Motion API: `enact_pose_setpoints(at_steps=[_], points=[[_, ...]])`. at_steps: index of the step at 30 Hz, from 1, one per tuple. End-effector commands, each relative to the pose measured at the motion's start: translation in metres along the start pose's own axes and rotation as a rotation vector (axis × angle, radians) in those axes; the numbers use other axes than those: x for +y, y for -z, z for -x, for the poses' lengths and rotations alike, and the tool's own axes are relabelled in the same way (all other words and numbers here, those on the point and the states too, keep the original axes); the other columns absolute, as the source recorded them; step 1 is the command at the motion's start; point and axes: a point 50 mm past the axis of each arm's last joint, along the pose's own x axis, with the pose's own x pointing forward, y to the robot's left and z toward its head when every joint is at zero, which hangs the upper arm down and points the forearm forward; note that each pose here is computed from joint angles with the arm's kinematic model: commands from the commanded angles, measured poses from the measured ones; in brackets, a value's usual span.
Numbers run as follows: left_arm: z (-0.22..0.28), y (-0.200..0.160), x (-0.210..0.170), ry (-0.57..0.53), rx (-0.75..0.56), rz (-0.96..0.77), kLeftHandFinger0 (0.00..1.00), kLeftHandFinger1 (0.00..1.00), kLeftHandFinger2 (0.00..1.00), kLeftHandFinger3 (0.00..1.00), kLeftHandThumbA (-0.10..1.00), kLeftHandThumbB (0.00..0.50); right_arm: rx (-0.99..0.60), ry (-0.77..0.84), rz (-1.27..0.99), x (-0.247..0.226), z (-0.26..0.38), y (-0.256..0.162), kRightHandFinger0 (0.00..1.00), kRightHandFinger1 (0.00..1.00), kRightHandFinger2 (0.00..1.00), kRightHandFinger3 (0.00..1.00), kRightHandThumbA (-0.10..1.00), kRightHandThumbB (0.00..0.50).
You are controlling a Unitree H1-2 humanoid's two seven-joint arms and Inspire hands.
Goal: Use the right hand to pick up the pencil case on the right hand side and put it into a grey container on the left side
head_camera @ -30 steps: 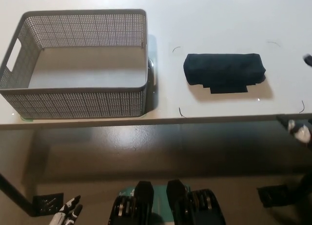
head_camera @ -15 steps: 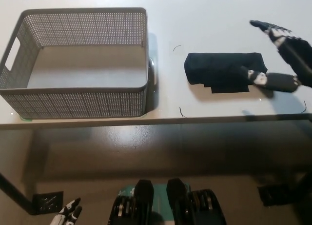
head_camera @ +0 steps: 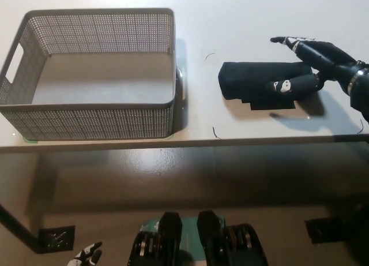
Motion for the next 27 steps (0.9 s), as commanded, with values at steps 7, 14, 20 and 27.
enact_pose_setpoints(at_steps=[7,14,20,27], points=[[-0.007,-0.012,0.010,-0.027,-0.081,-0.034,1.00,1.00,1.00,0.91,1.00,0.500,0.047,0.021,0.065,-0.050,-0.012,-0.009,1.00,1.00,1.00,1.00,0.77,0.500],[-0.009,-0.011,0.010,-0.022,-0.077,-0.033,1.00,1.00,1.00,0.89,1.00,0.500,0.046,0.004,0.060,-0.053,-0.020,-0.012,1.00,1.00,1.00,1.00,0.75,0.500],[-0.009,-0.013,0.010,-0.017,-0.084,-0.030,1.00,1.00,1.00,0.90,1.00,0.500,0.063,0.001,0.053,-0.064,-0.027,-0.017,1.00,1.00,1.00,1.00,0.72,0.500],[-0.010,-0.017,0.011,-0.017,-0.100,-0.045,1.00,1.00,1.00,0.91,1.00,0.500,0.075,-0.029,0.020,-0.072,-0.041,-0.023,1.00,1.00,1.00,1.00,0.72,0.500]])
